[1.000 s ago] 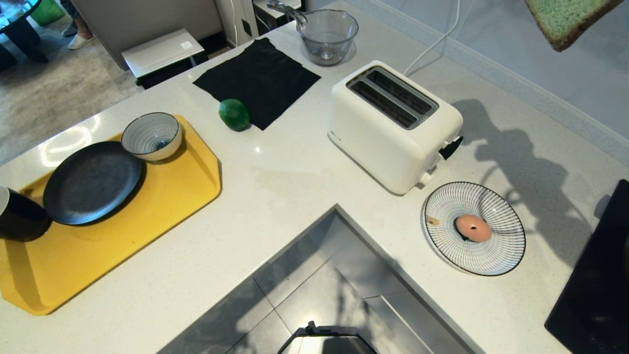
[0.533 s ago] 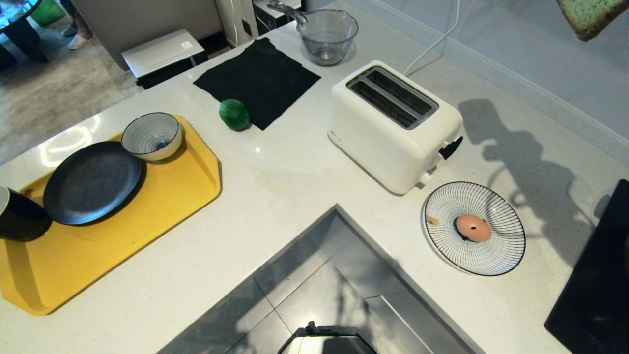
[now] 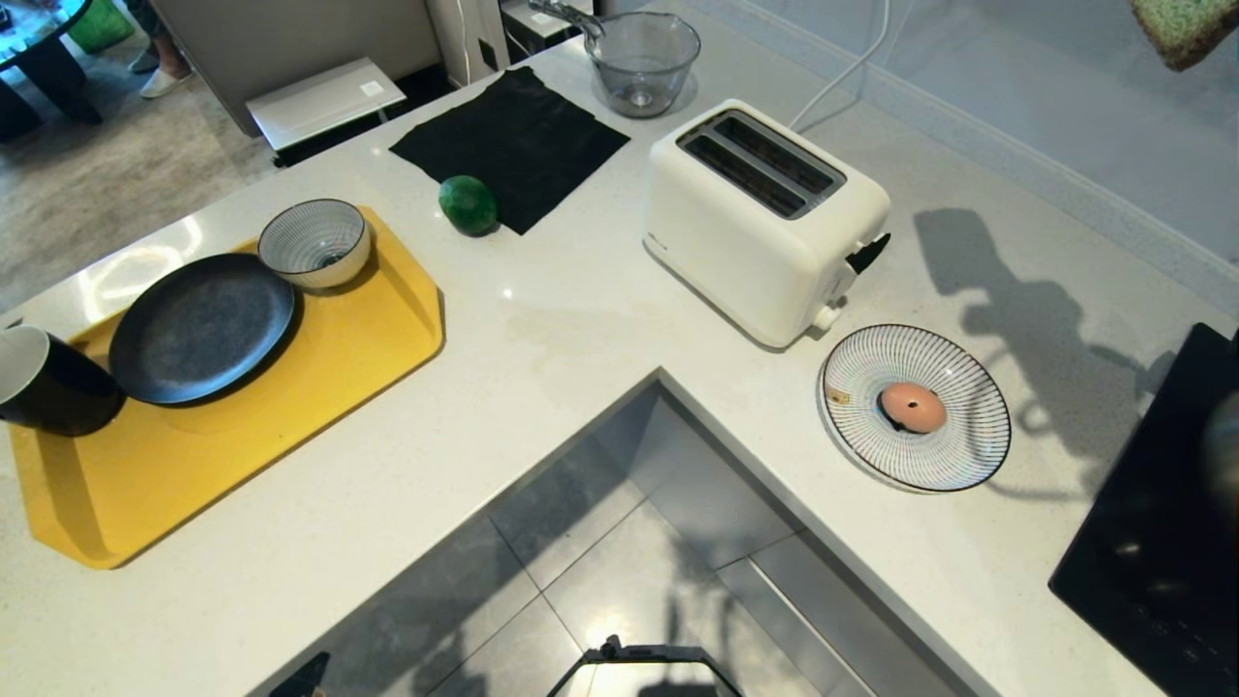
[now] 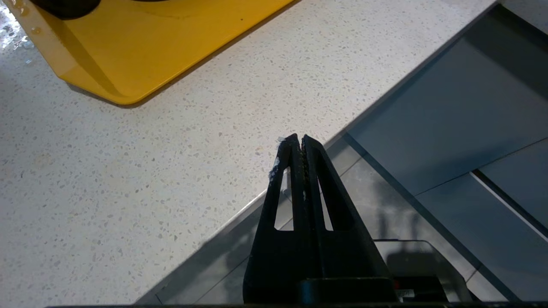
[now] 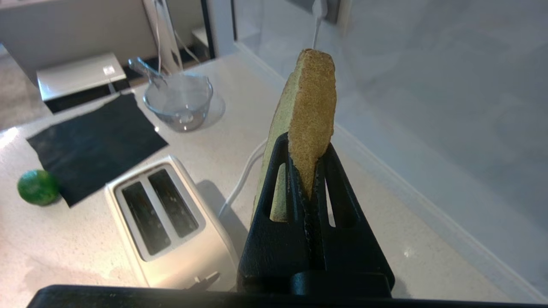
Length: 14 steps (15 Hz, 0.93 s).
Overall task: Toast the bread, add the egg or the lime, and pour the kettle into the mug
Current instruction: Put the baked bread on a plate
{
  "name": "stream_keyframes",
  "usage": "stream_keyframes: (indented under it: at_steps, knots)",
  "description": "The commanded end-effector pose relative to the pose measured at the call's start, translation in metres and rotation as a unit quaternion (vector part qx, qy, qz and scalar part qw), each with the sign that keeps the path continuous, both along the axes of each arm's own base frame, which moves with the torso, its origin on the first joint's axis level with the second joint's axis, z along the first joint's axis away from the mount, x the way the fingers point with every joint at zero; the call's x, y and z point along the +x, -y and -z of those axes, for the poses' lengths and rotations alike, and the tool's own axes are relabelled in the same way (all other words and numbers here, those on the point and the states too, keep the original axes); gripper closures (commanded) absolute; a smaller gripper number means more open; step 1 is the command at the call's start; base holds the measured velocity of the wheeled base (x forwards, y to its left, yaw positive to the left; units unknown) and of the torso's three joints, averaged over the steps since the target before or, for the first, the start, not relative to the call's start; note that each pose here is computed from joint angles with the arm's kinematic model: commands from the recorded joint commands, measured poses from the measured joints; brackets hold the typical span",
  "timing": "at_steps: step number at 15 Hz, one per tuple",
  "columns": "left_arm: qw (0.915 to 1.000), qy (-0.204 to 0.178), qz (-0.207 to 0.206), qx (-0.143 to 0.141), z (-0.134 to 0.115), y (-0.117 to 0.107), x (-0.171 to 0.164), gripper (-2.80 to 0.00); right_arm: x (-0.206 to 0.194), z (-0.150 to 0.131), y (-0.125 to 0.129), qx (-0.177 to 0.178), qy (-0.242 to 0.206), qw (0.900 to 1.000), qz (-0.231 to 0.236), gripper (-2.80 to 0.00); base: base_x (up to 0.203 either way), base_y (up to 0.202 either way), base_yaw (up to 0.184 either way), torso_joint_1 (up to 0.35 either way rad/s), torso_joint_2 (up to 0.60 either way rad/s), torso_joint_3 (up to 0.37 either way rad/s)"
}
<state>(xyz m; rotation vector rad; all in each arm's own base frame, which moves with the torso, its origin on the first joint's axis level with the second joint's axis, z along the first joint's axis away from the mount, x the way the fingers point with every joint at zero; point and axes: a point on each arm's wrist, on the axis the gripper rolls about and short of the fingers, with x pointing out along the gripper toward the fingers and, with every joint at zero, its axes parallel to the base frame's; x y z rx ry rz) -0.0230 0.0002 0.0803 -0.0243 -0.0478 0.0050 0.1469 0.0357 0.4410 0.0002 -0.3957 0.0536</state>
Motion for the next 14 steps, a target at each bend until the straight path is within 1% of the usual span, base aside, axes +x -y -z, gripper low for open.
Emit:
stream_keyframes:
  at_steps: [1,5,9,11,14]
  knots:
    - [1.0000,-0.007,0.000,0.000,0.004,0.000,0.001,0.00,0.001,0.001,-0.001,0.000,-0.002,1.000,0.000,0.00,0.000,0.000,0.000,0.000,0.00,0.000]
    - [1.0000,-0.007,-0.001,0.000,0.004,0.000,0.001,0.00,0.005,0.006,-0.001,-0.004,-0.012,1.000,0.000,0.00,0.000,0.000,0.000,0.000,0.00,0.000]
    - [1.0000,-0.007,0.000,0.000,0.004,0.000,0.001,0.00,-0.002,0.004,0.000,-0.005,-0.006,1.000,-0.002,0.00,0.000,0.000,0.000,0.000,0.00,0.000]
    - [1.0000,-0.007,0.000,0.000,0.004,0.000,0.001,0.00,-0.009,0.005,0.002,-0.007,-0.019,1.000,-0.003,0.00,0.000,0.000,0.000,0.000,0.00,0.000]
    - [1.0000,-0.007,0.000,0.000,0.004,0.000,0.001,0.00,-0.022,0.010,0.006,0.000,-0.036,0.999,-0.008,0.00,0.000,0.000,0.000,0.000,0.00,0.000]
